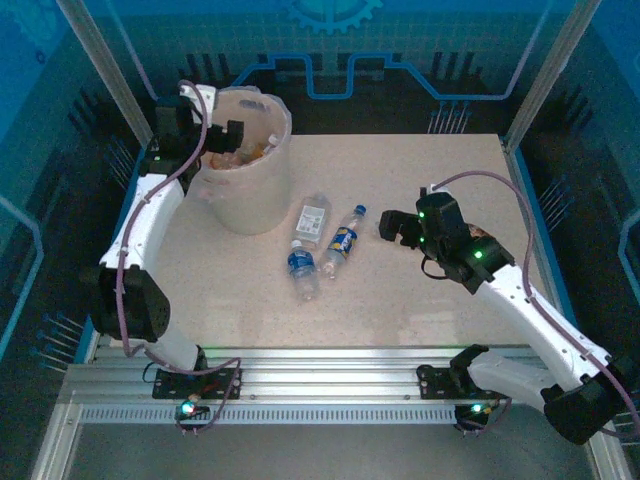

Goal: Put the plastic bottles in the bin

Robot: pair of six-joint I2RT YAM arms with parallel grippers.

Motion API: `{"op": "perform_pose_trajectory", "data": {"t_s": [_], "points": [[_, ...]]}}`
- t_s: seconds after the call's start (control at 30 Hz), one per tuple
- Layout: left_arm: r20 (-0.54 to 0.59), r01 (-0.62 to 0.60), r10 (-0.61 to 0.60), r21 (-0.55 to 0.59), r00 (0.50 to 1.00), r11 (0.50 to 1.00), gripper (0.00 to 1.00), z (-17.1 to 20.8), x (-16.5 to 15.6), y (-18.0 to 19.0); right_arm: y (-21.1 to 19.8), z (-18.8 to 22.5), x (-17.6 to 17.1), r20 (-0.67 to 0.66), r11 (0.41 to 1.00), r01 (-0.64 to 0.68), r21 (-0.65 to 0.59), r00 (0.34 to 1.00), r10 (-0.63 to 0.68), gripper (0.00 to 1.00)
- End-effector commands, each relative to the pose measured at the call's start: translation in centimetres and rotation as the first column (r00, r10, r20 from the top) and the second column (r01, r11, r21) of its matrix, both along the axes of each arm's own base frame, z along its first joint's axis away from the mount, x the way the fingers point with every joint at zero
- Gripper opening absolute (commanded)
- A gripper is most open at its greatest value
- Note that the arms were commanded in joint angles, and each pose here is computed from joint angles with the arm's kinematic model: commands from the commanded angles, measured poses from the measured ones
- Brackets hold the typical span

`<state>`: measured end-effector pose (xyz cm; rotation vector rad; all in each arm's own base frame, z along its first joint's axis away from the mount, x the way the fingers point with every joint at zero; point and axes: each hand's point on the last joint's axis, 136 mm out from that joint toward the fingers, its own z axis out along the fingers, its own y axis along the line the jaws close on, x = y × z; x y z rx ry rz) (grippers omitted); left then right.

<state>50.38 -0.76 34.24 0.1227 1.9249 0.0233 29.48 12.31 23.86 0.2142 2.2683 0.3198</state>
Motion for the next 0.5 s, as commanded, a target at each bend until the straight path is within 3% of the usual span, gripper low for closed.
{"op": "perform_pose_trajectory", "data": {"t_s": [0.0, 0.3, 0.47], "points": [[0.107, 0.007, 0.000, -0.065, 0.994, 0.998, 0.99, 5.6, -2.4, -0.1, -0.9, -0.1, -0.1, -0.043, 0.998, 0.069, 0.009, 0.997, -0.069, 1.00], [0.168, 0.023, 0.014, -0.218, 0.986, 0.976, 0.99, 9.1, -6.3, -0.8, 0.6, -3.7, -0.7, -0.227, 0.994, 0.095, 0.051, 0.971, -0.081, 0.96], [0.177, 0.064, 0.002, -0.366, 0.984, 0.928, 0.99, 9.1, -9.0, -1.9, 2.9, -6.0, -0.7, -0.313, 0.995, 0.065, 0.076, 0.949, -0.038, 0.94]]}}
